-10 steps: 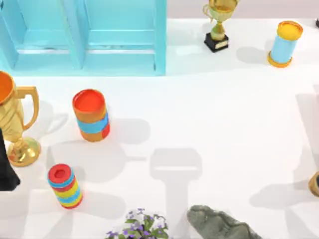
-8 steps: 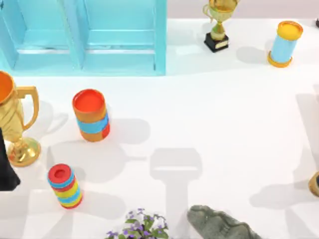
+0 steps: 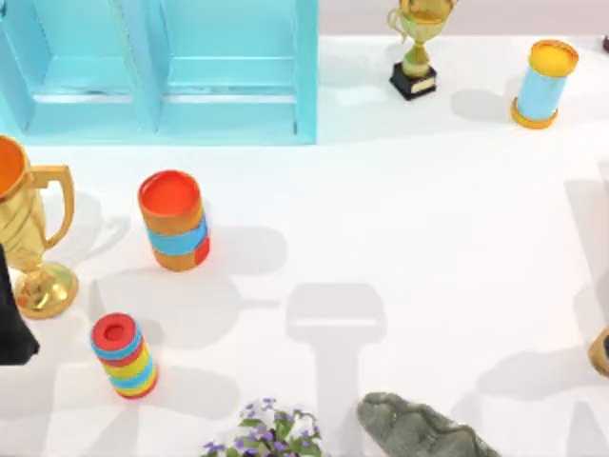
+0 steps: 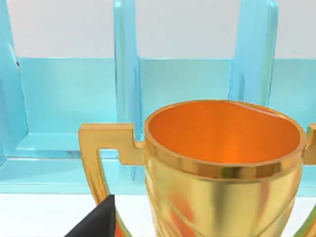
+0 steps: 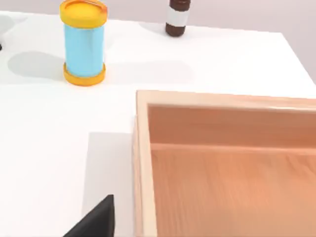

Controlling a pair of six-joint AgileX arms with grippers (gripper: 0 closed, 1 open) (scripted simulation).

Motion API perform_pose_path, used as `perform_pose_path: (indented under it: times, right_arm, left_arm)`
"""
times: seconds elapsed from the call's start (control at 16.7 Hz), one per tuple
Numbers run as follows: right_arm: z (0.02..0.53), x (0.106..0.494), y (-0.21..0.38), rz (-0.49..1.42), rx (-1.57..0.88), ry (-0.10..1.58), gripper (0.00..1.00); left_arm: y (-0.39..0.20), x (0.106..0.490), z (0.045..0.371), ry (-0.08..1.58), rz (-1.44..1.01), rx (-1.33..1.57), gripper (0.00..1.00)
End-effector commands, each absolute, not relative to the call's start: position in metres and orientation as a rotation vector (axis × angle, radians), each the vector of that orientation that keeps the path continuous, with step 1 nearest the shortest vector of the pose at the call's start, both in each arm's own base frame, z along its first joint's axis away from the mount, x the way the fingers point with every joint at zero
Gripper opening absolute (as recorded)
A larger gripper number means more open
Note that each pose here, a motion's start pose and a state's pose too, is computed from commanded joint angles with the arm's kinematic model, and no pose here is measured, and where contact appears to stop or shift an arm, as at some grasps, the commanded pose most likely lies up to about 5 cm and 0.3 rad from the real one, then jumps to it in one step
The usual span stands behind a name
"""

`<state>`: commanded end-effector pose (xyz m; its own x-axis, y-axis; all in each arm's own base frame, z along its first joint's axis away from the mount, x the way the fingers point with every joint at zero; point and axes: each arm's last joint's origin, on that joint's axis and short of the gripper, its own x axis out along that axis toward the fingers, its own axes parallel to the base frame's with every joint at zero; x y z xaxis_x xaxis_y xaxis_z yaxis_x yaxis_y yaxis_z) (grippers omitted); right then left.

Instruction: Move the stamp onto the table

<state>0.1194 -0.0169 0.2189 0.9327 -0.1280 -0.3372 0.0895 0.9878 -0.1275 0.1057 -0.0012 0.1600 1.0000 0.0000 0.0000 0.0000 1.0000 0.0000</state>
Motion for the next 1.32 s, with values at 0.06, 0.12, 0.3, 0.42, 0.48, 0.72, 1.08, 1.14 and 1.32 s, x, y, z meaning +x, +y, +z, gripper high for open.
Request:
perform_pose_path:
  times: [0.06, 0.12, 0.3, 0.42, 0.48, 0.72, 1.08, 1.14, 1.32]
  right_arm:
    - [0.229, 0.127, -0.021, -0.125, -0.124, 0.443, 1.0]
    - [0.237, 0.137, -0.027, -0.135, -0.134, 0.545, 1.0]
    - [0.249, 0.174, -0.049, -0.139, -0.135, 0.882, 1.0]
    - [0.25, 0.198, -0.067, -0.122, -0.116, 1.088, 1.0]
    - [0.249, 0.208, -0.077, -0.111, -0.103, 1.177, 1.0]
    - [0.248, 0.244, -0.115, -0.054, -0.046, 1.431, 1.0]
    - [0.242, 0.267, -0.146, -0.005, 0.004, 1.57, 1.0]
    - [0.242, 0.267, -0.146, -0.005, 0.004, 1.57, 1.0]
    - [0.242, 0.267, -0.145, -0.003, 0.0, 1.567, 1.0]
  left_arm:
    - [-0.001, 0.106, 0.16, 0.0, 0.0, 0.0, 1.0]
    - [-0.001, 0.106, 0.16, 0.0, 0.0, 0.0, 1.0]
    - [-0.001, 0.106, 0.16, 0.0, 0.0, 0.0, 1.0]
    - [-0.001, 0.106, 0.16, 0.0, 0.0, 0.0, 1.0]
    - [-0.001, 0.106, 0.16, 0.0, 0.0, 0.0, 1.0]
    - [-0.001, 0.106, 0.16, 0.0, 0.0, 0.0, 1.0]
    - [-0.001, 0.106, 0.16, 0.0, 0.0, 0.0, 1.0]
    - [-0.001, 0.106, 0.16, 0.0, 0.0, 0.0, 1.0]
    - [-0.001, 0.106, 0.16, 0.0, 0.0, 0.0, 1.0]
